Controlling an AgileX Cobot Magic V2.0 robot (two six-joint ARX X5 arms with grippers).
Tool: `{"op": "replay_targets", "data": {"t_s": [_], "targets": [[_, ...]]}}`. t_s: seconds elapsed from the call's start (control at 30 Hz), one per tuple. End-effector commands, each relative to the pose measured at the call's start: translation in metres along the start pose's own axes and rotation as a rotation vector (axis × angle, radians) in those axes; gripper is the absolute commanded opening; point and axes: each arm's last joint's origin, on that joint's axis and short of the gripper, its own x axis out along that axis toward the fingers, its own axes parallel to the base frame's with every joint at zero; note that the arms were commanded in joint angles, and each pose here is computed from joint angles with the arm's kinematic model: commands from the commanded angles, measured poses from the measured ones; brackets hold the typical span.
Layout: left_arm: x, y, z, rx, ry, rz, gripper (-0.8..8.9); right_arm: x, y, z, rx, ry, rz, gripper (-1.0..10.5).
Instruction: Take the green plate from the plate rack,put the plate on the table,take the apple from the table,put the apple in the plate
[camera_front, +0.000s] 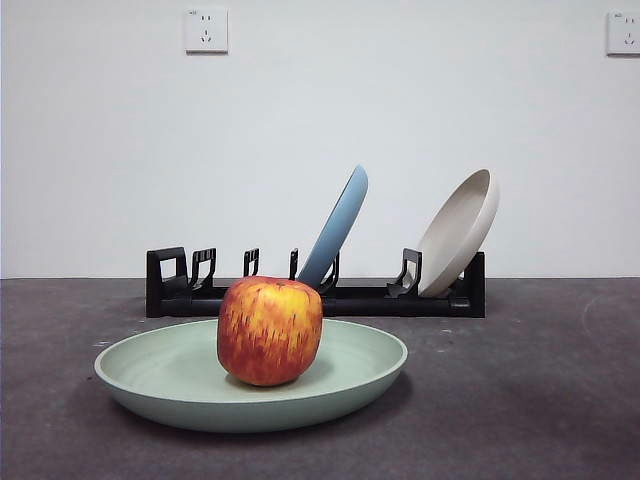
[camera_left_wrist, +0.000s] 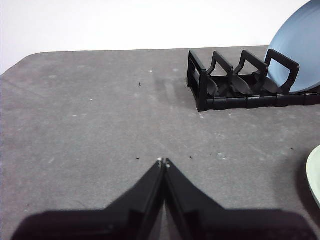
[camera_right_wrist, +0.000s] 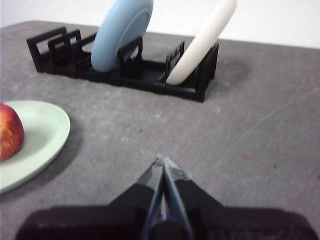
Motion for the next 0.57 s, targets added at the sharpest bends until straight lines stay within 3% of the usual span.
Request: {"op": "replay_targets", "data": {"t_s": [0.03, 0.57], "targets": [[0.0012, 0.0003, -0.0036, -0.006, 0.005, 0.003, -0.03, 0.004, -0.0003, -0.0091, 0.03, 0.002, -0.005, 0.0], [0.0012, 0.0003, -0.0036, -0.006, 0.005, 0.003, -0.03, 0.0059, -0.001, -0.0138, 0.054, 0.018, -0.027, 0.0]]}}
